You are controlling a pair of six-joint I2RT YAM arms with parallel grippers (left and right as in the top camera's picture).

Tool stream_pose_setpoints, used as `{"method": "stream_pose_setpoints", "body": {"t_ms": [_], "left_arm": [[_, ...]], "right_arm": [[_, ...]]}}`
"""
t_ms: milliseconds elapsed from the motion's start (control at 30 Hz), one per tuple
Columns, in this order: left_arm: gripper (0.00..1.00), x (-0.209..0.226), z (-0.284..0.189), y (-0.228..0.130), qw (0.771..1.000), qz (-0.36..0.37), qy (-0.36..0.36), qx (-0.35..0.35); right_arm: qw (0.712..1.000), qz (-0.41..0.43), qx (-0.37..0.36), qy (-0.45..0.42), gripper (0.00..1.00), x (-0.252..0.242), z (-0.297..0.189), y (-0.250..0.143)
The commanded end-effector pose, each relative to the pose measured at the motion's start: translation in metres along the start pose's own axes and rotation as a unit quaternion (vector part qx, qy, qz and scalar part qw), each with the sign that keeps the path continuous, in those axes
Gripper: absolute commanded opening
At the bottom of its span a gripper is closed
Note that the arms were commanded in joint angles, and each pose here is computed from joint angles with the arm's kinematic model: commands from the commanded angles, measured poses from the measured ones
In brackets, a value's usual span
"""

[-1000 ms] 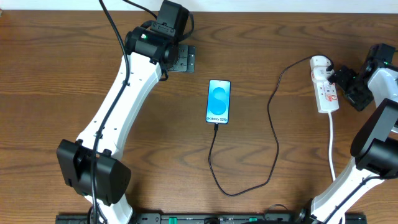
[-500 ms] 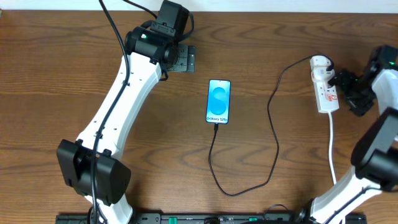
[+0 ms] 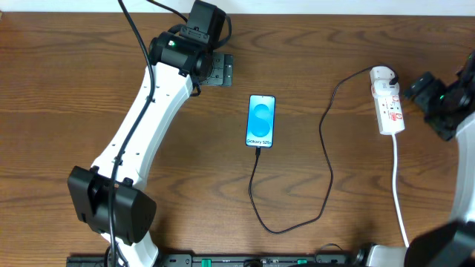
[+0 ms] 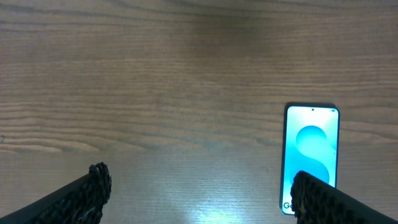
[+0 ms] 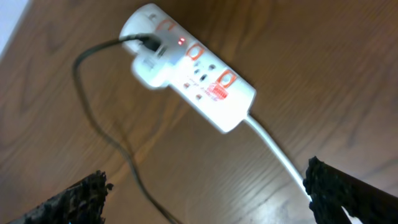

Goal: Plug charger to phone and switch on socket

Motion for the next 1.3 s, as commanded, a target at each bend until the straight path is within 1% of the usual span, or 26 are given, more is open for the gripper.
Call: {"method": "stream_pose_setpoints", "body": {"t_ms": [0, 133, 167, 300, 367, 500, 733, 1100, 1267], "left_arm": [[0.94, 0.002, 0.003, 0.000, 1.000, 0.001, 0.011, 0.001], [0.94, 0.002, 0.003, 0.000, 1.000, 0.001, 0.011, 0.001], [0.94, 0.002, 0.003, 0.000, 1.000, 0.001, 0.011, 0.001], [0.95, 0.002, 0.003, 0.000, 1.000, 0.001, 0.011, 0.001], [0.94, 0.002, 0.003, 0.000, 1.000, 0.001, 0.011, 0.001], [0.94, 0.002, 0.003, 0.000, 1.000, 0.001, 0.011, 0.001], [0.94, 0.002, 0.003, 0.000, 1.000, 0.001, 0.011, 0.001], [0.94, 0.002, 0.003, 0.000, 1.000, 0.001, 0.011, 0.001], [0.94, 0.002, 0.003, 0.000, 1.000, 0.001, 0.011, 0.001]], "right_arm": [[0.999, -0.018, -0.018, 0.024, 0.99, 0.005, -0.015, -0.025], [0.996, -0.053, -0.053, 0.055, 0.99, 0.009, -0.030, -0.061], [0.993, -0.069, -0.066, 0.076, 0.99, 0.010, -0.035, -0.076], [0.986, -0.094, -0.086, 0.111, 0.99, 0.014, -0.040, -0.098], [0.983, -0.106, -0.086, 0.121, 0.99, 0.013, -0.040, -0.111], [0.983, -0.117, -0.060, 0.127, 0.99, 0.008, -0.036, -0.130], [0.987, -0.118, -0.021, 0.105, 0.99, -0.001, -0.030, -0.142], [0.989, -0.118, 0.000, 0.087, 0.99, -0.008, -0.029, -0.149], [0.989, -0.126, -0.012, 0.076, 0.99, -0.010, -0.028, -0.147]]}}
Point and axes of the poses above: each gripper's point midway between its finger pads, its own z axis out along the fingers, its own x axis along the line the jaws close on, y = z × x, the point moved 6 cm from there along -z, back along the fingers
